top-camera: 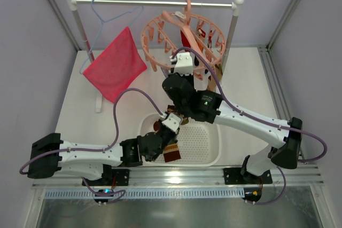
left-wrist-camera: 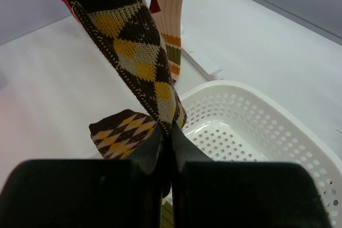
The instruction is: Remove the socks clipped to the hanger
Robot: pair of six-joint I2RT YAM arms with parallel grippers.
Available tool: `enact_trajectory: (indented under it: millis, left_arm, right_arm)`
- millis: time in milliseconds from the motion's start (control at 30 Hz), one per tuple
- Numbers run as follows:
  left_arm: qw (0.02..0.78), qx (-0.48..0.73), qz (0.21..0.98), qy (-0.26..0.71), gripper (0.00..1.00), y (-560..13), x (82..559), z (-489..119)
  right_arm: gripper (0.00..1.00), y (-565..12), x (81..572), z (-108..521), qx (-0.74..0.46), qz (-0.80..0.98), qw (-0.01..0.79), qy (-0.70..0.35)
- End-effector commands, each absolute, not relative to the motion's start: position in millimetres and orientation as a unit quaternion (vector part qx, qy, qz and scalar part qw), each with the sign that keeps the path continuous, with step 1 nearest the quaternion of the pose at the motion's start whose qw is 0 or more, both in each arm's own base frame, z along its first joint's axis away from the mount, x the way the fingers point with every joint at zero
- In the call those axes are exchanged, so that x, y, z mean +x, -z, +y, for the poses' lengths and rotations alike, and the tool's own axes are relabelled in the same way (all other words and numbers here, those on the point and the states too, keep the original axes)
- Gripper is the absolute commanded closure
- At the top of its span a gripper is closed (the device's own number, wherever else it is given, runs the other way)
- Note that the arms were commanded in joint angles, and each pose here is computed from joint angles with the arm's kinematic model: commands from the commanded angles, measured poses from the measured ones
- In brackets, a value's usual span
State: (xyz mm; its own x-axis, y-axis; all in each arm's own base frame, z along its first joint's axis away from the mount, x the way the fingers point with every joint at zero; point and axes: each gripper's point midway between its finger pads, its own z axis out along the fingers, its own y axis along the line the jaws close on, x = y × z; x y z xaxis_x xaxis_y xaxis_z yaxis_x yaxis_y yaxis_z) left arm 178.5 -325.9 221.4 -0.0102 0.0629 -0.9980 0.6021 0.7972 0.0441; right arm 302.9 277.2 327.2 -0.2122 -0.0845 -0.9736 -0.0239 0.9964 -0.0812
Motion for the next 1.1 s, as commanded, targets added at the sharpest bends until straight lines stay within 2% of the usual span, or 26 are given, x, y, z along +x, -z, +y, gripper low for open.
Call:
enact_trajectory:
  millis: [0, 67, 100, 167, 200, 300, 333, 767, 1067]
  left_arm:
    - [0.675, 0.214, 0.672, 0.217, 1.0, -244, 180, -323]
    - [0.674, 0.215, 0.673, 0.216, 1.0, -243, 180, -323]
    - [0.674, 0.214, 0.674, 0.213, 1.0, -242, 180, -322]
    - [0.673, 0.211, 0.677, 0.209, 1.0, -240, 181, -320]
    - [0.674, 0.205, 0.678, 0.208, 1.0, -240, 182, -318]
    - [0.673, 0.197, 0.682, 0.205, 1.0, -231, 182, -309]
    - [0.67, 0.198, 0.685, 0.203, 1.0, -224, 181, -305]
    - [0.659, 0.179, 0.696, 0.221, 1.0, -230, 172, -260]
    - [0.637, 0.212, 0.668, 0.321, 1.0, -289, 143, -257]
  right_arm:
    - [0.96, -339, 304, 278, -0.028, 0.773, 0.633, 0.018]
    - [0.96, -339, 304, 277, -0.024, 0.772, 0.635, 0.018]
    - [0.79, -339, 304, 276, -0.022, 0.772, 0.635, 0.019]
    - [0.38, -342, 303, 273, -0.013, 0.77, 0.638, 0.012]
    - [0.24, -342, 302, 273, -0.013, 0.769, 0.639, 0.008]
    - [0.16, -346, 299, 269, -0.01, 0.766, 0.643, -0.003]
    - [0.08, -344, 299, 268, -0.012, 0.766, 0.643, -0.001]
    - [0.0, -329, 280, 232, 0.018, 0.76, 0.649, -0.025]
    - [0.0, -290, 274, 176, 0.065, 0.768, 0.635, -0.058]
